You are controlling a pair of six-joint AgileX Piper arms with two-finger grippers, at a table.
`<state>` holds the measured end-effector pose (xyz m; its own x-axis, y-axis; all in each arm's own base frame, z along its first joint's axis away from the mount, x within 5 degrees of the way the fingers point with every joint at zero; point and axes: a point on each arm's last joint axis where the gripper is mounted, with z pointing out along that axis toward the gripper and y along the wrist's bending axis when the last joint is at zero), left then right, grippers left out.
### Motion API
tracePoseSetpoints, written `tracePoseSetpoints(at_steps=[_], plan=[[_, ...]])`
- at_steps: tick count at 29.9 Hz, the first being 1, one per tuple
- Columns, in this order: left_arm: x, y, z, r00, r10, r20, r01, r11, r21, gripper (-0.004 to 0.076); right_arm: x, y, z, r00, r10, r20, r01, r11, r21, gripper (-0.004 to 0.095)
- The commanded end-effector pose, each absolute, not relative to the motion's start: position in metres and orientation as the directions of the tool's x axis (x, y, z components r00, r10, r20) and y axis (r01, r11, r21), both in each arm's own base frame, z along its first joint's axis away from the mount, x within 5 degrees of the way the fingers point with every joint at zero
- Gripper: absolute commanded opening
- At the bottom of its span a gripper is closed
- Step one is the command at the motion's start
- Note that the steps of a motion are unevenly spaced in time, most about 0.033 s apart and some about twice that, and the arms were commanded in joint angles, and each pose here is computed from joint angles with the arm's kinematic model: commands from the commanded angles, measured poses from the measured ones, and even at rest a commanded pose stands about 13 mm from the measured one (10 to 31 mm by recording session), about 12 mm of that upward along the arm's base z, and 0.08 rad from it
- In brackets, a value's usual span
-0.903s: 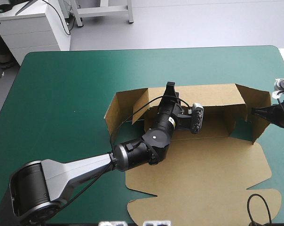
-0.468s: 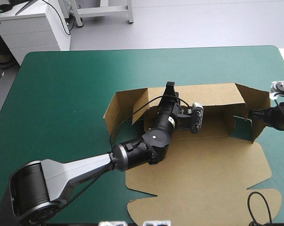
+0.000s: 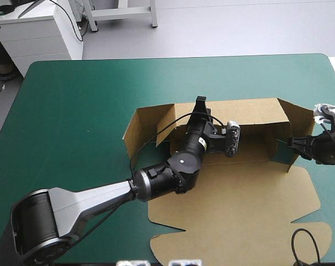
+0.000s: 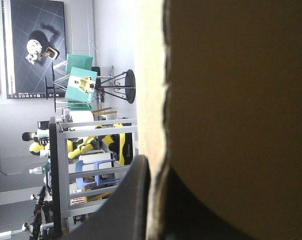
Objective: Fold the box
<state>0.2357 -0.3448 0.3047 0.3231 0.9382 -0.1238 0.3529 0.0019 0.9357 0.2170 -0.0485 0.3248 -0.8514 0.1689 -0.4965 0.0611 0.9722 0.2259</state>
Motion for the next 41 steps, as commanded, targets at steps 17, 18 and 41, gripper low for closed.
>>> tracePoseSetpoints(at_steps=[17,18,41], plan=[[0.232,-0.338,0.332,0.326,0.929,-0.176,0.317,0.068,0.946,-0.0008,0.152,-0.020,0.391,-0.644,0.126,-0.755,-0.011,0.985,0.173,0.0077],[0.232,-0.338,0.332,0.326,0.929,-0.176,0.317,0.068,0.946,-0.0008,0.153,-0.020,0.394,-0.632,0.123,-0.765,-0.011,0.986,0.167,0.0016],[0.231,-0.339,0.332,0.332,0.926,-0.178,0.319,0.068,0.945,-0.0008,0.276,-0.064,0.457,-0.542,0.114,-0.833,-0.041,0.986,0.161,-0.0013]])
